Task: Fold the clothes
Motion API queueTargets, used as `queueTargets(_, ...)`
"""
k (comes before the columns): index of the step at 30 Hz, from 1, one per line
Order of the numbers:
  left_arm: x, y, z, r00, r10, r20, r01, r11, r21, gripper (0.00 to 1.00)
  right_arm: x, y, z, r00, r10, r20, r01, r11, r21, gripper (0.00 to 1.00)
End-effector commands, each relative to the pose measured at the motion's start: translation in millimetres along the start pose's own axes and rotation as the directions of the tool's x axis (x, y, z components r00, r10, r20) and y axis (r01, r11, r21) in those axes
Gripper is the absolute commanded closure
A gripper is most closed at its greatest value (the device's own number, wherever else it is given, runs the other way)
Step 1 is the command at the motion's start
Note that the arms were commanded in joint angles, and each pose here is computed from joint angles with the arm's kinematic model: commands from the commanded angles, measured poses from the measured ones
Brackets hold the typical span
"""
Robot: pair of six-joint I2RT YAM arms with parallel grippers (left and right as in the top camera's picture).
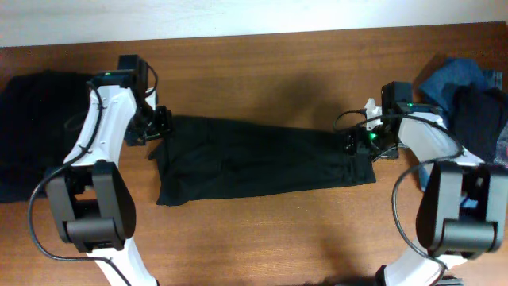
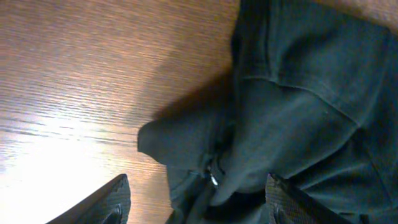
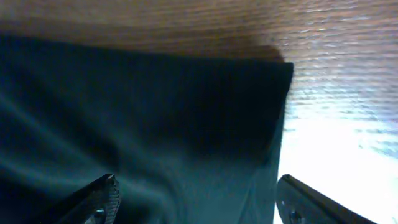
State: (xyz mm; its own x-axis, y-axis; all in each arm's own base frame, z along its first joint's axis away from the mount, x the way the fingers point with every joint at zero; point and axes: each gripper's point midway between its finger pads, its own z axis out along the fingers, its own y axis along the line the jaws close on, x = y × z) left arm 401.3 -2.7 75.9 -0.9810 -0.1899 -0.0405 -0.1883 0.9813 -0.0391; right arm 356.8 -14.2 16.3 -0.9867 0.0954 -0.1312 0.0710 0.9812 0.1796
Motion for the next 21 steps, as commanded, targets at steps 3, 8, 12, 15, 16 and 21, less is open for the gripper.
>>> queueTargets(3, 1.6, -0.6, 2.7, 1.0, -0.01, -0.005, 0.01, 1.0, -0.002, 0.3, 12.5, 3.0, 24.8, 0.997, -0.012, -0.073, 0.01, 0.999, -0.033, 0.12)
queueTargets(8, 4.1, 0.3, 8.3, 1.0, -0.011, -0.013, 0.011, 1.0, -0.005, 0.25, 23.7, 3.1, 41.3, 0.991, -0.001, -0.134, -0.006, 0.999, -0.052, 0.12)
queueTargets(12, 11.7, 2.3, 23.8, 0.999, -0.012, -0.031, 0.012, 1.0, -0.008, 0.25, 27.2, 2.2, 46.8, 0.988, 0.003, -0.152, -0.011, 0.999, -0.053, 0.12)
queueTargets(15, 15.9, 3.4, 37.7, 0.999, -0.012, -0.033, 0.012, 1.0, -0.008, 0.25, 27.0, 3.5, 47.0, 0.989, 0.003, -0.151, -0.012, 0.998, -0.06, 0.12)
queueTargets(16, 17.7, 3.9, 41.2, 0.999, -0.012, -0.036, 0.011, 1.0, -0.009, 0.25, 26.8, 4.5, 46.9, 0.989, 0.003, -0.15, -0.013, 0.998, -0.066, 0.12)
queueTargets(21, 20.8, 4.7, 48.0, 0.999, -0.012, -0.039, 0.011, 1.0, -0.01, 0.25, 25.7, 9.4, 46.9, 0.989, 0.0, -0.146, -0.013, 0.996, -0.09, 0.12)
